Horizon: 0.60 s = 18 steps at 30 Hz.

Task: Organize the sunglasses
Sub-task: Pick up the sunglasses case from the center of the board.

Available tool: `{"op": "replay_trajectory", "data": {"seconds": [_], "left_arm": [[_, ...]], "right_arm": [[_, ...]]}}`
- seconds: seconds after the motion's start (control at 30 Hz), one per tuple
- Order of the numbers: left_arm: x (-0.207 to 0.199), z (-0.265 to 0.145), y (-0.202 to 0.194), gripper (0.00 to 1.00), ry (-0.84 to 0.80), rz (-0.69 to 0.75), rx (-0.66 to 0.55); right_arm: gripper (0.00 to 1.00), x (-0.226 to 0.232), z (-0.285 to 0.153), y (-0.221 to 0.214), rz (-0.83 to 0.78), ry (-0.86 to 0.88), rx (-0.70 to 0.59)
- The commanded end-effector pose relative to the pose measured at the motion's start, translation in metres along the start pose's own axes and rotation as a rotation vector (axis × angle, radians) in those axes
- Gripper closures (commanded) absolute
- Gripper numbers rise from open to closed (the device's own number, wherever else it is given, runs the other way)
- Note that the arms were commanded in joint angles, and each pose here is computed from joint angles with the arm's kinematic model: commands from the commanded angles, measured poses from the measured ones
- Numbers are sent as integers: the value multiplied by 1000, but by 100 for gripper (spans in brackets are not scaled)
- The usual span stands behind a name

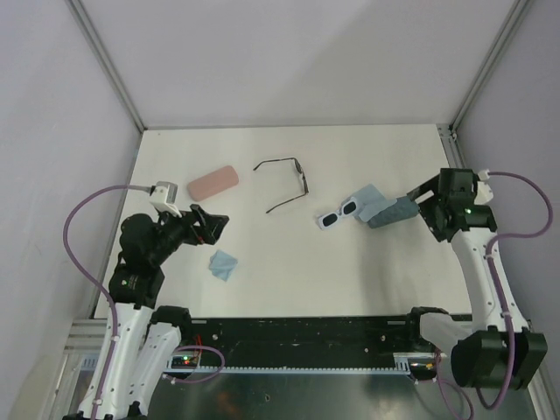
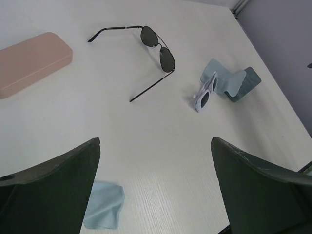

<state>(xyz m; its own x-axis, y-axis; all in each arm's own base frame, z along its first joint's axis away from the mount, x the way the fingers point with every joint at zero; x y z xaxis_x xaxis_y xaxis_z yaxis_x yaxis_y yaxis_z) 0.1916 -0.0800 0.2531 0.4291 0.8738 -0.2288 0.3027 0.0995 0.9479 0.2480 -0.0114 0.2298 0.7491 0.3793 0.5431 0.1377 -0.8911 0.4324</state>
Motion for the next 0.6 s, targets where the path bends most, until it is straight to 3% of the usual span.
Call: {"op": "replay_trajectory", "data": {"seconds": [0.0, 0.3, 0.57], "left_arm": [[-3, 3, 2, 0, -34, 29, -10], [-3, 3, 2, 1, -35, 29, -9], [-2, 3, 2, 0, -34, 29, -7]], "right_arm": [[1, 27, 15, -3, 49, 26, -32], [1, 37, 69, -32, 100, -81, -15], [1, 22, 120, -17, 186, -174, -14]]}}
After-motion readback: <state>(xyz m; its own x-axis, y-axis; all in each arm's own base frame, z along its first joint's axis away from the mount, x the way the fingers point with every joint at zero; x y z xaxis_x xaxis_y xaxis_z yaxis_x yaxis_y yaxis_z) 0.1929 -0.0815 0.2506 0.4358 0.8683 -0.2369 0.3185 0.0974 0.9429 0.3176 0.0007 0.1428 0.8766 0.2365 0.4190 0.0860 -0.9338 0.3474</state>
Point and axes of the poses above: each gripper's point midway between its finger pads, its own z axis out along the fingers, its own x axis along the line the jaws close on, y = z × x, the point moved 5 cm from there along -z, back along the fingers, and after that the axes turned 11 degrees about z, right-handed, at the moved point
